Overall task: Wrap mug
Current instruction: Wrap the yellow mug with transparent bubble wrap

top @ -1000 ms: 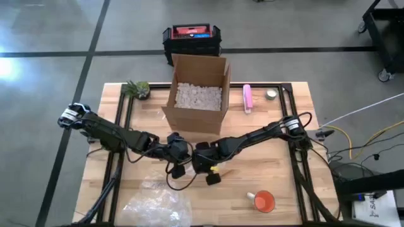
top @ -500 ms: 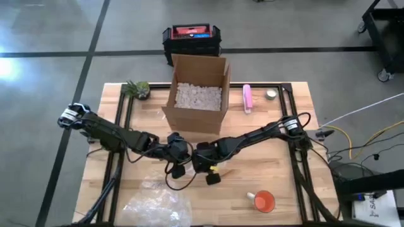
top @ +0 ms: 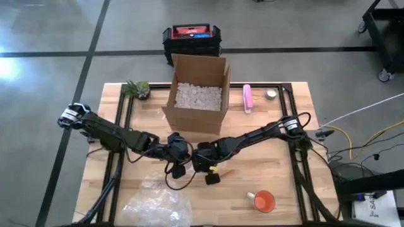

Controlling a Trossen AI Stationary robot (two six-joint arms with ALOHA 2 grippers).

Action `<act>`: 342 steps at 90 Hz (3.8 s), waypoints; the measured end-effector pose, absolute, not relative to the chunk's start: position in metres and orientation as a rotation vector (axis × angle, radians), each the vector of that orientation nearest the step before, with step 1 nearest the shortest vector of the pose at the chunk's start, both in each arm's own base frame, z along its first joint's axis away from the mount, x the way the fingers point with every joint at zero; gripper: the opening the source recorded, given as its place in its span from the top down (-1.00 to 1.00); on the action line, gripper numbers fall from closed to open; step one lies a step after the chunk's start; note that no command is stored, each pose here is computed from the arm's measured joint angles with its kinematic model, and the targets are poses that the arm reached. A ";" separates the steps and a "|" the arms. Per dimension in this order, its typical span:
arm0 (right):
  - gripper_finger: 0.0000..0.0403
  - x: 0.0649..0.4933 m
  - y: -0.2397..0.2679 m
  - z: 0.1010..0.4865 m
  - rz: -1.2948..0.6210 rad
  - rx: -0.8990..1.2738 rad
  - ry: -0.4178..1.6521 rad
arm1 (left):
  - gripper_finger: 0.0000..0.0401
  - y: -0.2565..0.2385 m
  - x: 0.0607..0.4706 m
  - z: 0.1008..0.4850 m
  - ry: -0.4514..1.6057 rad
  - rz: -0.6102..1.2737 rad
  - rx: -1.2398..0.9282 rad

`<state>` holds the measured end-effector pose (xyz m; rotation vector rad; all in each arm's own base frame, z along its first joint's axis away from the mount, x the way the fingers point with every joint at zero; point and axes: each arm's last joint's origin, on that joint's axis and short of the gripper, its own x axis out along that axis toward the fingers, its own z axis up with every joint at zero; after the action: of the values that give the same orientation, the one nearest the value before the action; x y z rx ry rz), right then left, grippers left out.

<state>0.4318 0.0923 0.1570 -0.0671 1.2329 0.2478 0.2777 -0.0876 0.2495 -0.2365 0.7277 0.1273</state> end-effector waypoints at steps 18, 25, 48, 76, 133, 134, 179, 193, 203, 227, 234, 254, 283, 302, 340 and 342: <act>0.99 0.427 0.091 0.191 0.244 -0.069 1.207 | 1.00 -0.088 0.278 0.250 0.727 0.129 -0.235; 0.99 0.425 0.090 0.205 0.247 -0.074 1.210 | 1.00 -0.088 0.278 0.250 0.727 0.128 -0.234; 0.99 0.414 0.088 0.231 0.243 -0.080 1.291 | 1.00 -0.088 0.278 0.250 0.728 0.128 -0.233; 0.99 0.404 0.086 0.227 0.181 -0.023 1.411 | 1.00 -0.088 0.278 0.249 0.729 0.127 -0.232; 0.99 0.422 0.091 0.161 0.196 -0.063 1.522 | 1.00 -0.088 0.278 0.250 0.726 0.124 -0.228; 0.99 0.423 0.091 0.160 0.197 -0.064 1.521 | 1.00 -0.088 0.278 0.250 0.726 0.124 -0.228; 0.99 0.439 0.093 0.133 0.234 -0.093 1.443 | 1.00 -0.088 0.278 0.250 0.726 0.123 -0.226; 0.99 0.440 0.093 0.135 0.247 -0.106 1.430 | 1.00 -0.088 0.278 0.250 0.726 0.124 -0.226; 0.99 0.437 0.093 0.152 0.242 -0.094 1.390 | 1.00 -0.088 0.278 0.250 0.726 0.124 -0.226; 0.99 0.427 0.091 0.195 0.243 -0.083 1.315 | 1.00 -0.088 0.278 0.250 0.726 0.123 -0.227; 0.99 0.424 0.090 0.204 0.245 -0.085 1.306 | 1.00 -0.088 0.278 0.250 0.726 0.123 -0.227; 0.99 0.412 0.088 0.229 0.244 -0.081 1.292 | 1.00 -0.088 0.278 0.250 0.726 0.123 -0.227; 0.99 0.416 0.089 0.200 0.224 -0.063 1.413 | 1.00 -0.088 0.278 0.250 0.726 0.123 -0.227; 0.99 0.422 0.090 0.172 0.221 -0.079 1.477 | 1.00 -0.088 0.278 0.250 0.727 0.123 -0.226; 0.99 0.438 0.093 0.149 0.247 -0.098 1.404 | 1.00 -0.088 0.278 0.250 0.726 0.124 -0.226; 0.99 0.439 0.093 0.149 0.250 -0.099 1.394 | 1.00 -0.088 0.278 0.250 0.727 0.124 -0.226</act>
<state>0.4385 0.0933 0.1486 -0.0989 1.3939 0.2504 0.2778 -0.0876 0.2496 -0.2262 0.7267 0.1236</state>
